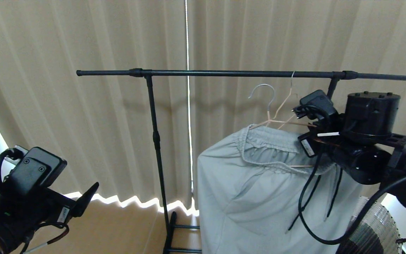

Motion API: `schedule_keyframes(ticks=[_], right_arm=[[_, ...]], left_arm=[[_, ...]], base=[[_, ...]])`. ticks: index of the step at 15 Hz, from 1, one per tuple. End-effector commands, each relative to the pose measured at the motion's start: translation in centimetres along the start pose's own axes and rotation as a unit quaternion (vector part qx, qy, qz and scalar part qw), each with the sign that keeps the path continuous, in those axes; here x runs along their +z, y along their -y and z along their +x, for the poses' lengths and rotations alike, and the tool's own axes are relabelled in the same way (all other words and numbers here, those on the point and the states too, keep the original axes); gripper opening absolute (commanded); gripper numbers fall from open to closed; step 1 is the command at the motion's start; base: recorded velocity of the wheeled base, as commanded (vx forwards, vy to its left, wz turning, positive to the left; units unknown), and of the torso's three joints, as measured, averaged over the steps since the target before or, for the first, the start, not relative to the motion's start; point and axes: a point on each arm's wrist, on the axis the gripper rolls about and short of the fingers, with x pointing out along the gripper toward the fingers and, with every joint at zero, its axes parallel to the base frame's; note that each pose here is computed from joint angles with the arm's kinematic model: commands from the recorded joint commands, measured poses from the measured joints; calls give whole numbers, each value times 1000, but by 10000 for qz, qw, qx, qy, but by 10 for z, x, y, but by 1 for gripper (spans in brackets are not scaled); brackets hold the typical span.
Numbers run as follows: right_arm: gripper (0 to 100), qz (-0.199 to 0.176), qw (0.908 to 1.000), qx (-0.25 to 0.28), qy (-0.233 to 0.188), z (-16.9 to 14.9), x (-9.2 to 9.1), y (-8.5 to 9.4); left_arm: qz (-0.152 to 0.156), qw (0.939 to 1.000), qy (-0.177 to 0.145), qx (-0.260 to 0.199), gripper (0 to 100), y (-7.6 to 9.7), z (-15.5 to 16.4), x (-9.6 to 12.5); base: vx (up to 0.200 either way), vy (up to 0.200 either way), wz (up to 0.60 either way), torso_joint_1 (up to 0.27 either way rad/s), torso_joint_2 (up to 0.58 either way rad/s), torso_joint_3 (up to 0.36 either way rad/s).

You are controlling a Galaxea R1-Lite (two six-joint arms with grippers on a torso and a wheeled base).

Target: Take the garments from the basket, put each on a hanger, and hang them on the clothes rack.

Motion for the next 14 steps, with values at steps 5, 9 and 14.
schedule_keyframes(ticks=[5, 9, 14], right_arm=[[0, 439, 9979, -478, 26, -13, -4, 41], [0, 433, 9978, -491, 18, -14, -6, 42], [0, 452, 9977, -501, 40, -11, -4, 41]], left_arm=[[-78, 9998, 52, 189, 100, -7, -7, -2], [-89, 9997, 63, 212, 100, -8, -8, -2], [-110, 9997, 38, 198, 100, -7, -7, -3]], base=[[0, 0, 0, 0, 0, 0], [0, 200, 0, -4, 0, 4], [0, 120, 0, 3, 1, 1]])
